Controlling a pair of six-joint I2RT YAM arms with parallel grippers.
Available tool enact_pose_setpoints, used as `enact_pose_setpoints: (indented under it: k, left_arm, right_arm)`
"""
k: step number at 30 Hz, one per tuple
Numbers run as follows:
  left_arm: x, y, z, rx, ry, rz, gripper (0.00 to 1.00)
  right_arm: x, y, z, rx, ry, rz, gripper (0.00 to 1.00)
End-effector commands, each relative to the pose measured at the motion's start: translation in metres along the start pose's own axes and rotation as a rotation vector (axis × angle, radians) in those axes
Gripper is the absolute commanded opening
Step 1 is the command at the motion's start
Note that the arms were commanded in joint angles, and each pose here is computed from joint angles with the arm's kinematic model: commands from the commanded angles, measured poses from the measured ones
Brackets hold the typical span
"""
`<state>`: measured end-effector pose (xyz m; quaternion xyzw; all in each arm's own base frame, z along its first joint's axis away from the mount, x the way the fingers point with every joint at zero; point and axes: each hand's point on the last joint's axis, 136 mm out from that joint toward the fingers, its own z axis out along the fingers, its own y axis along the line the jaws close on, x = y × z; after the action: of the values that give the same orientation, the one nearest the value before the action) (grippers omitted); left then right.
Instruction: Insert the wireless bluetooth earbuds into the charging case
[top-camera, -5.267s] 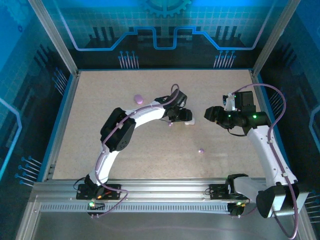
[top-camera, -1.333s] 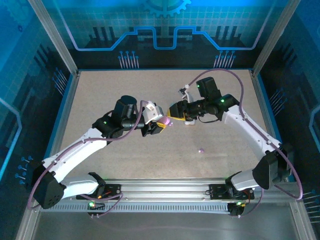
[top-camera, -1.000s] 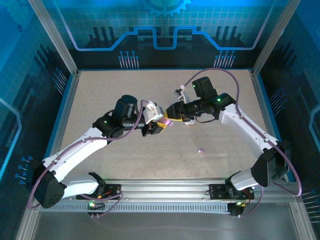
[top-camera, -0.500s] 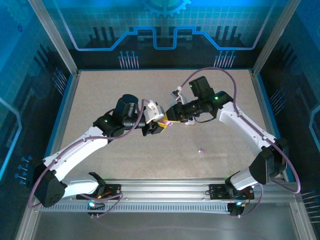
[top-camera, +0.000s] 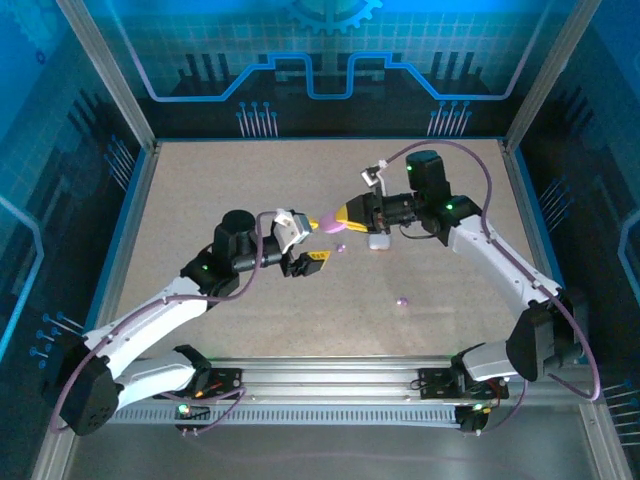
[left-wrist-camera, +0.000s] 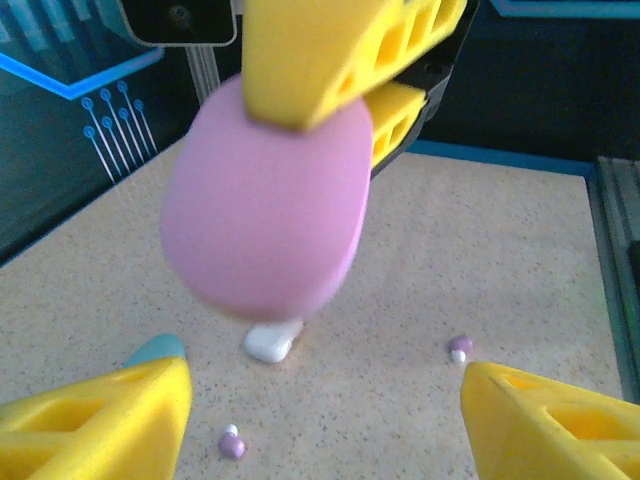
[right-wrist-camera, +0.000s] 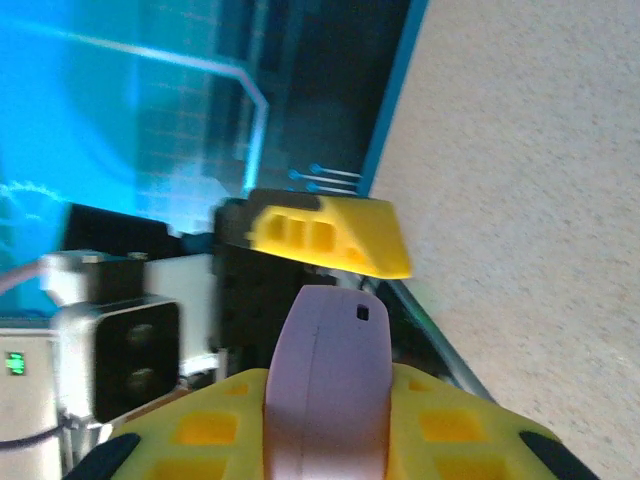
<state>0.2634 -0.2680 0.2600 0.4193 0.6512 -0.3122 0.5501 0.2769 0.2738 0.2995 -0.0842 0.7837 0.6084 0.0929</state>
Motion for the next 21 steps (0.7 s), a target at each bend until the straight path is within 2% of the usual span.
enact_pose_setpoints:
  k: [1, 8, 21]
  left_arm:
    - [-0.052, 0.005, -0.008, -0.022, -0.231, 0.008, 0.72]
    - [-0.077, 0.009, -0.008, -0.015, -0.360, -0.021, 0.71]
    - [-0.092, 0.009, -0.004, 0.018, -0.406, -0.025, 0.57]
  right_arm:
    - [-0.006, 0.039, -0.011, -0.157, 0.001, -0.033, 0.19]
    - [-0.004, 0.049, -0.010, -0.197, 0.016, -0.030, 0.21]
    - [-0.001, 0.047, -0.006, -0.196, 0.028, -0.014, 0.22]
